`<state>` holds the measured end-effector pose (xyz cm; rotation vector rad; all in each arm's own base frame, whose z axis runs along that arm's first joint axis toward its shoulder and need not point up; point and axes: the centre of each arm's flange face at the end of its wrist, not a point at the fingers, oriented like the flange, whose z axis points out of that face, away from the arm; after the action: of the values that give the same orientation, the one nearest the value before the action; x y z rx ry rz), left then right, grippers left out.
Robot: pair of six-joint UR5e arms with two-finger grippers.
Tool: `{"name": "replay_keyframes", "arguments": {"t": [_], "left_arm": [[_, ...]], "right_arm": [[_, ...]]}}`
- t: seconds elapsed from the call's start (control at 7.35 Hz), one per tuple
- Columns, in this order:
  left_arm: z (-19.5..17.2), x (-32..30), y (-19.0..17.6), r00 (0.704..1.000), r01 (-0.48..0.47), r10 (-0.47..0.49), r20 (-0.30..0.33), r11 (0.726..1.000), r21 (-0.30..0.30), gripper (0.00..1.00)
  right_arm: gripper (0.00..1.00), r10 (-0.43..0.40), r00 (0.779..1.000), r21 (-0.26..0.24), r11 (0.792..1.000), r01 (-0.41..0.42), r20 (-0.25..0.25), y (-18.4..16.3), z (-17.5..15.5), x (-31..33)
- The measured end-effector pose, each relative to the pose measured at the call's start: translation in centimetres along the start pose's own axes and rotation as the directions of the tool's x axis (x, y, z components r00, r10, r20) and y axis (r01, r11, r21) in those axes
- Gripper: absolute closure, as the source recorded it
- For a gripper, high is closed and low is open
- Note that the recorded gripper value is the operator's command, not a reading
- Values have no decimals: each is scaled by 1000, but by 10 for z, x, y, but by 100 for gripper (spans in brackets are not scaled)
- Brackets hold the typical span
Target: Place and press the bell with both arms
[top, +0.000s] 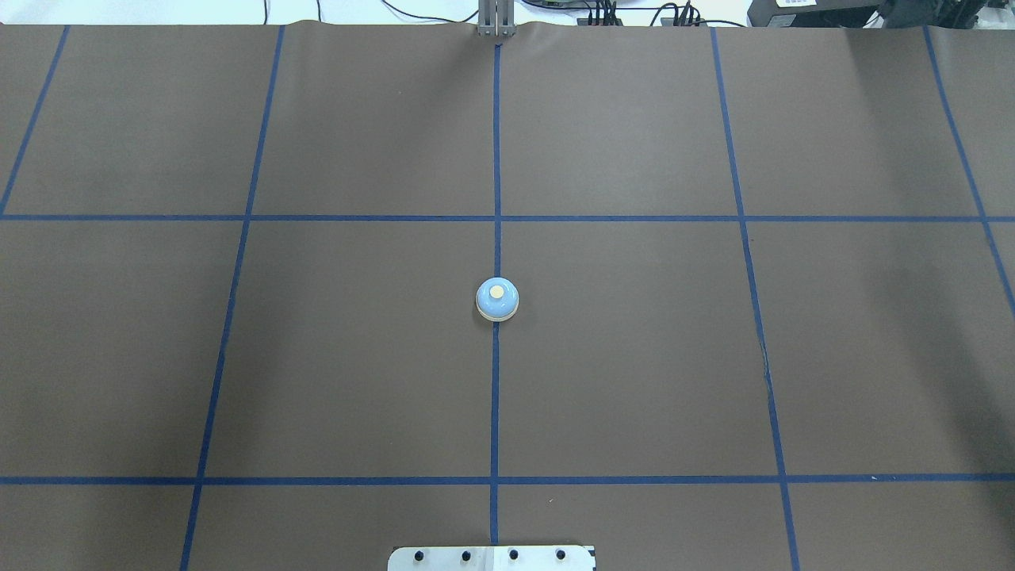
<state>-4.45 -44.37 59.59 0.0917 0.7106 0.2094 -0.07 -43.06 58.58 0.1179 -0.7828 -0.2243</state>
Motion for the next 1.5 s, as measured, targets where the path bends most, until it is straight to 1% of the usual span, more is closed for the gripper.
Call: {"name": "replay_keyframes", "arguments": {"t": [0.14, 0.41, 0.68, 0.95, 1.5], "left_arm": [[1, -1, 0, 1000, 0, 0, 0, 1000, -1, 0], [-1, 1, 0, 1000, -1, 1, 0, 1000, 2, 0], [-4, 3, -1, 1000, 1, -1, 1, 1000, 8, 0], [-8, 7, -2, 1000, -2, 2, 2, 1000, 14, 0], [-8, 8, -2, 1000, 0, 0, 1, 1000, 11, 0]], "right_arm": [[0, 6, 1000, -7, 1000, -6, 5, -4, 5, 4], [0, -1, 1000, -7, 1000, 1, 8, -23, 10, 8], [0, -3, 1000, -12, 1000, 3, -9, -39, 15, 11], [0, -8, 999, -23, 1000, 7, -34, -43, 21, 10], [0, -13, 999, -31, 999, 11, -47, -46, 25, 9]]}}
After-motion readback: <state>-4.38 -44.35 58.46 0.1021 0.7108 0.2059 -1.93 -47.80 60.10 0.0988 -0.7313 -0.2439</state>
